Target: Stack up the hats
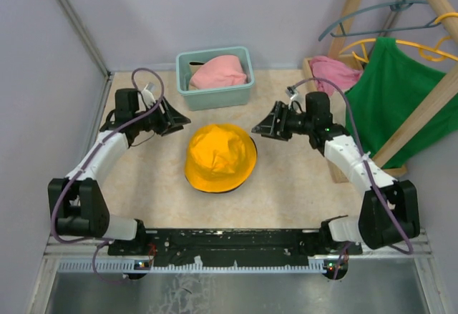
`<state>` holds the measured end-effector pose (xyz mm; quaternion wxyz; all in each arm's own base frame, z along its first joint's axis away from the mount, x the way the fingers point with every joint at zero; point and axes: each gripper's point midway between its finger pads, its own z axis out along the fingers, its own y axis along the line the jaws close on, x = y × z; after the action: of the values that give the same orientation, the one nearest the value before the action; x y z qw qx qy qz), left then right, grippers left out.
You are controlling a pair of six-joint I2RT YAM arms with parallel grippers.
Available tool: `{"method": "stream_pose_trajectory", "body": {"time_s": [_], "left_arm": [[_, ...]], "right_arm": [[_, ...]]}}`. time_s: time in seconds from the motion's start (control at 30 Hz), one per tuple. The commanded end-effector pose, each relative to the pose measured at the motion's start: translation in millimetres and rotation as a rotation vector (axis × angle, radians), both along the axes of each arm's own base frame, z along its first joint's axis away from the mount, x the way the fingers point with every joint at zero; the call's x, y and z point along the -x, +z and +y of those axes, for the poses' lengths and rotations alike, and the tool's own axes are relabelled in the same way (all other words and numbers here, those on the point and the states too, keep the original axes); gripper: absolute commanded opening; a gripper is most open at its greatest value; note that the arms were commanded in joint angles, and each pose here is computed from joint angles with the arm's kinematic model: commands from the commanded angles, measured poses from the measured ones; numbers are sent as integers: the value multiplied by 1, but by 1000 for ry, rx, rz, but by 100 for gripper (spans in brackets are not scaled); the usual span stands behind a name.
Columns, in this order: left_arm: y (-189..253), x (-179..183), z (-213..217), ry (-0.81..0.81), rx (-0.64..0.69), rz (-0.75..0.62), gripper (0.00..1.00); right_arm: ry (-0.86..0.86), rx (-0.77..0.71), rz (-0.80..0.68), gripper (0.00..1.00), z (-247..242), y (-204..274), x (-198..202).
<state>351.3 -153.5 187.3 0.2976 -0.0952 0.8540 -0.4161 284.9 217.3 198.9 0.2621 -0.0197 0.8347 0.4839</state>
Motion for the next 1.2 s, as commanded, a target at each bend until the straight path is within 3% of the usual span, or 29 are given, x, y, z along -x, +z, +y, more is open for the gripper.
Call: {"method": "stream_pose_trajectory", "body": {"time_s": [0.0,0.2,0.7,0.97,1.07,1.17], "left_arm": [[2,2,-14,-75,31,-11,58],[-7,11,-30,-112,42,13,56],[-44,29,-57,-162,30,96,55],[-44,28,-53,-143,6,87,55],[-31,15,-45,-108,-28,45,56],[-10,-2,-33,-69,-38,-9,56]], "right_arm": [[23,-83,-104,59,25,40,-33],[103,-85,-65,33,64,37,-31],[135,-12,-6,30,79,-6,-33],[121,13,-41,31,75,5,-33],[103,45,-79,48,69,14,-35],[75,98,-113,55,59,19,-38]]}}
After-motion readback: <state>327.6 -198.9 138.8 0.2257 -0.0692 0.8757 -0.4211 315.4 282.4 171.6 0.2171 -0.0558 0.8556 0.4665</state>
